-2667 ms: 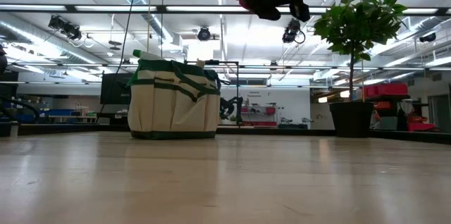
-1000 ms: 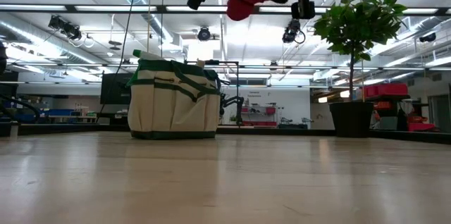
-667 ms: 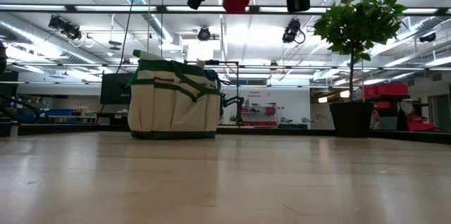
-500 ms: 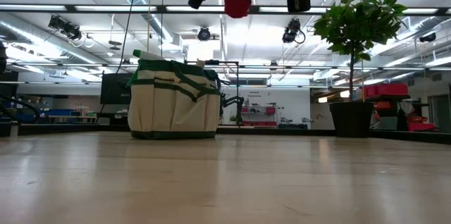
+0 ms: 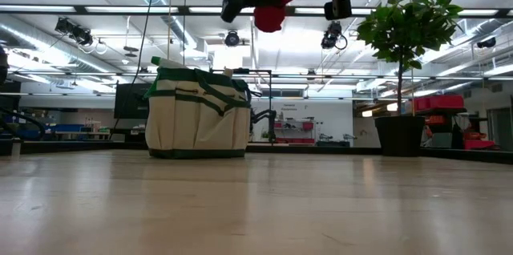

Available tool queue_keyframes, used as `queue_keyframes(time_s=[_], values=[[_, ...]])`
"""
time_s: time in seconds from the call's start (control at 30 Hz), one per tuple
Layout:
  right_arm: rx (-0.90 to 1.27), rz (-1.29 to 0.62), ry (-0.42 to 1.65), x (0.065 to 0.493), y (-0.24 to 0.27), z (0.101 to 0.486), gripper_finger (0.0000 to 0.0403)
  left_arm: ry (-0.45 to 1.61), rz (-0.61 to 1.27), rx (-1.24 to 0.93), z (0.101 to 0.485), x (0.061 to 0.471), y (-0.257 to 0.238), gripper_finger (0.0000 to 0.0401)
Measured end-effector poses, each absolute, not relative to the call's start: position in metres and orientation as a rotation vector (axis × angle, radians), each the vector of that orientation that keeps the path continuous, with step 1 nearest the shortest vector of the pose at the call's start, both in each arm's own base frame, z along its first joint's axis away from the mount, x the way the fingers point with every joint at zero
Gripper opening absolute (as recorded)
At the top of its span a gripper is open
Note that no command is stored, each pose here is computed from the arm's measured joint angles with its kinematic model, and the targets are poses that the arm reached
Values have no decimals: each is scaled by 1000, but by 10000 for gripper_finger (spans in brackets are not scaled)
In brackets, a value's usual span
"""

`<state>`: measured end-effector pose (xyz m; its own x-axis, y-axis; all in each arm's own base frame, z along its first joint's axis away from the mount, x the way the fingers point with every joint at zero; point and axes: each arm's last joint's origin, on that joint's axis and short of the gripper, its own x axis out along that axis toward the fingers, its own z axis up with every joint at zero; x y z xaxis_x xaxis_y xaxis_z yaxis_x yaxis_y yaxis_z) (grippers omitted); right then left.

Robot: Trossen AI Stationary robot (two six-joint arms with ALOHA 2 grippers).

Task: Pick & Place Garden tools in Gardening bag
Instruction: Put the red gloves into the gardening bag

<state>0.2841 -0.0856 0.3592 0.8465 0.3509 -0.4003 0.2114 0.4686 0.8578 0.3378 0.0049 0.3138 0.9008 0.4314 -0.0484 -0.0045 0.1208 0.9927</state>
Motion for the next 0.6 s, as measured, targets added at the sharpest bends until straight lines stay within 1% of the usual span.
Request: queue_keyframes(time_s=[0.17, 0.37, 0.47, 0.6], values=[[1100, 92, 593, 284, -85, 358, 10, 340, 350, 1416, 305, 348, 5, 309], [1100, 110, 598, 284, -85, 359, 10, 384, 352, 1454, 300, 351, 5, 306], [1096, 111, 596, 284, -85, 359, 10, 389, 360, 1458, 300, 351, 6, 293], [1093, 115, 596, 284, -85, 359, 10, 392, 370, 1456, 300, 351, 6, 258]])
